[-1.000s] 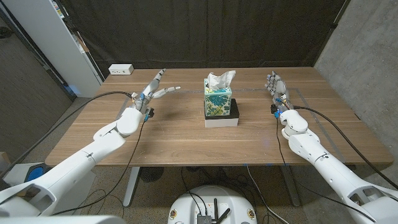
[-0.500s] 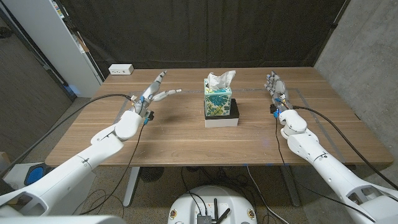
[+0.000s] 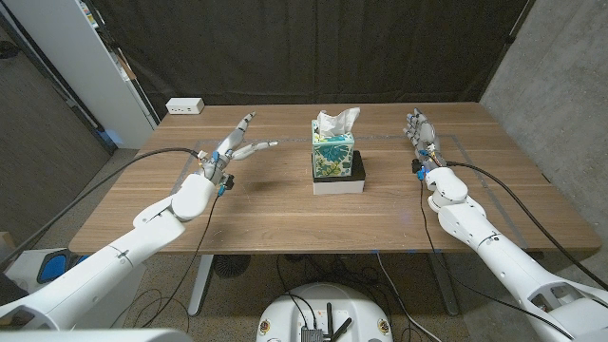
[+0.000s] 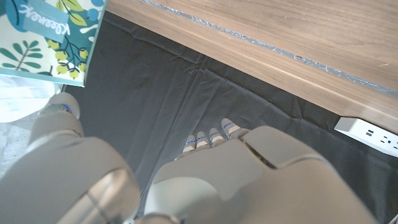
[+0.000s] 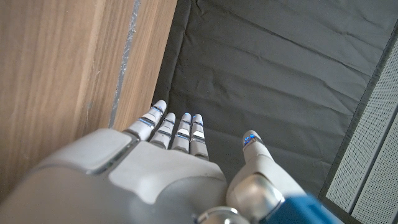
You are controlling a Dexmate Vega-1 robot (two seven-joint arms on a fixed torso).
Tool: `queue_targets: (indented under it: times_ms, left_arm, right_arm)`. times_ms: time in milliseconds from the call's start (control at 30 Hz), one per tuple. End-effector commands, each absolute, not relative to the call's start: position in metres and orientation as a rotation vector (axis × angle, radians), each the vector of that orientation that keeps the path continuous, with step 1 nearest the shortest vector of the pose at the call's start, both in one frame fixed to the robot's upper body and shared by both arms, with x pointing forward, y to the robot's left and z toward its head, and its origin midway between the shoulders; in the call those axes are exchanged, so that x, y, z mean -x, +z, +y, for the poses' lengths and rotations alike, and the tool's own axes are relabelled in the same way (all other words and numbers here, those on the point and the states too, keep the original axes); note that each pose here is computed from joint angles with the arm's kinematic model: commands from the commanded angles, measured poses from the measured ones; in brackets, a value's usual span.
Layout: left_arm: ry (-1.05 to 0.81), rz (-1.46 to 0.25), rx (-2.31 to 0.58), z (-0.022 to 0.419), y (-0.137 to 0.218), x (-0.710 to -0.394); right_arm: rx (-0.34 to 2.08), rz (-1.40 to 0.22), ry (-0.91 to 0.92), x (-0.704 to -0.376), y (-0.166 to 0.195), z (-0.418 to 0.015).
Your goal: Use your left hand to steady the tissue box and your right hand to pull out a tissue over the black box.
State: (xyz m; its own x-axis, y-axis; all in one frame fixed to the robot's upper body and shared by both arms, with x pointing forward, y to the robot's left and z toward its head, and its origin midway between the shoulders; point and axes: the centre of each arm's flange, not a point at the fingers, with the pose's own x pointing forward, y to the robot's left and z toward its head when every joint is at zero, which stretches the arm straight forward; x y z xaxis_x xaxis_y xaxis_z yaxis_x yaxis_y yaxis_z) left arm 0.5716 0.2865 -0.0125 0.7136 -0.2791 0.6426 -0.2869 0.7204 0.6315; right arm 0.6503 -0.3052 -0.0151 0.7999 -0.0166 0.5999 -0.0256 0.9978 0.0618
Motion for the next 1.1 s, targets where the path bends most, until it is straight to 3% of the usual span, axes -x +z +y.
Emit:
queue_targets:
  times_ms: [33,1100]
  left_arm:
    - [-0.025,-0.796,-0.794,0.284,-0.021,-0.560]
    - [-0.065,-0.806,-0.795,0.283,-0.035,-0.546]
  right_arm:
    - [-0.063,-0.641,0.010,-0.649,-0.016,-0.301]
    - [-0.049,-0.645,0.013,-0.647,-0.011,-0.289]
